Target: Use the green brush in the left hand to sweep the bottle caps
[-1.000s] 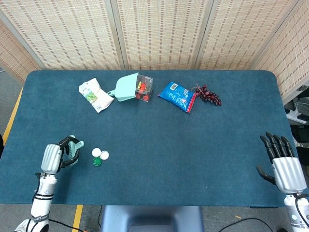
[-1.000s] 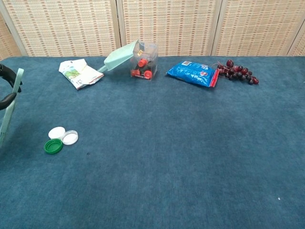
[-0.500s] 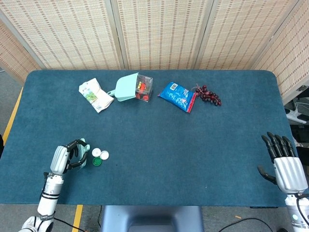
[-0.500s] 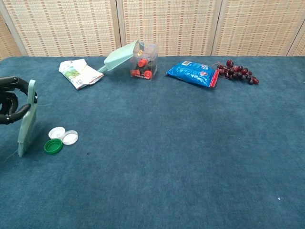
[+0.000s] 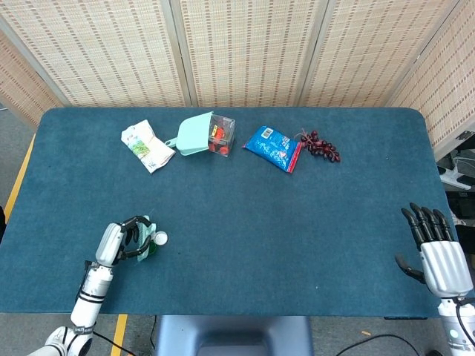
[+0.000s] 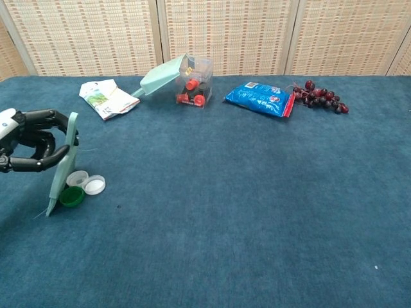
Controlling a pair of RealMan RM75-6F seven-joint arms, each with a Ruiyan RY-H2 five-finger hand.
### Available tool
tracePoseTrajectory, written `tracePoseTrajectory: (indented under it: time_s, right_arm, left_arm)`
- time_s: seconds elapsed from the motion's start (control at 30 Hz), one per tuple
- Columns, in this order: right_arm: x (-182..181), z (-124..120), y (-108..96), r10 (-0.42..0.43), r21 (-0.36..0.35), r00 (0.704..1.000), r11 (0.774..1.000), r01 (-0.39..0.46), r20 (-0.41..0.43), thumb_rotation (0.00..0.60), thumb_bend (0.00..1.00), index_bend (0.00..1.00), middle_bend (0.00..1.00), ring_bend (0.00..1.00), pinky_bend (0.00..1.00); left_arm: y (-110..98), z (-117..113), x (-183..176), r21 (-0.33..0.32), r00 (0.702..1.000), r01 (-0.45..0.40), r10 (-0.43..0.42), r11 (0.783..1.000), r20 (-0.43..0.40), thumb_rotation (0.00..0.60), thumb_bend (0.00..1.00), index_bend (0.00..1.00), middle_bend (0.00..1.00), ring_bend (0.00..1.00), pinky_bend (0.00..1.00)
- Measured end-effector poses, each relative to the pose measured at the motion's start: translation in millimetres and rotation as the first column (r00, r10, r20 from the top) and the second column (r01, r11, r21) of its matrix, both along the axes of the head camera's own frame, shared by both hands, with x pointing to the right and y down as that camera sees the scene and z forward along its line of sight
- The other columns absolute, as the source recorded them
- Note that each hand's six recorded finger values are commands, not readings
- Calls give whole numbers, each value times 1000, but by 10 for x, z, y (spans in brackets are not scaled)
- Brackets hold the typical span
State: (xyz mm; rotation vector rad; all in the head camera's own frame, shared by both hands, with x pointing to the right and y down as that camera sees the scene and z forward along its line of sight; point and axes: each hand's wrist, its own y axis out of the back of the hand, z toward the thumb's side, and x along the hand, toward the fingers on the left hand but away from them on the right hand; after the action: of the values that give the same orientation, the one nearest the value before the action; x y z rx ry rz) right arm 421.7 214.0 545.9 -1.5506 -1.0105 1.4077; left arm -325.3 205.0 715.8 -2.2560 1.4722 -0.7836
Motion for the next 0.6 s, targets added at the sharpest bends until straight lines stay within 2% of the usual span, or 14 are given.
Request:
tracePoseTrajectory:
  time_s: [0.27, 0.43, 0.6]
  right_arm:
    - [33, -24, -18, 11, 4, 1000, 1000, -11, 10, 600, 175, 0, 0, 0, 0]
    - [37, -24, -23, 12, 3, 1000, 1000, -12, 13, 600, 175, 0, 0, 0, 0]
    - [63, -44, -36, 19, 5, 1000, 1000, -19, 23, 600, 175, 0, 0, 0, 0]
  left_arm:
    - [-38, 21, 402, -27, 994, -51, 48, 998, -93, 600, 672, 747, 897, 704, 842]
    - [-51, 26, 511, -36, 991, -64, 59, 997, -119, 600, 672, 748, 897, 705, 842]
    - [-127, 10, 936, -40, 974, -115, 105, 993, -200, 600, 672, 748, 897, 705, 842]
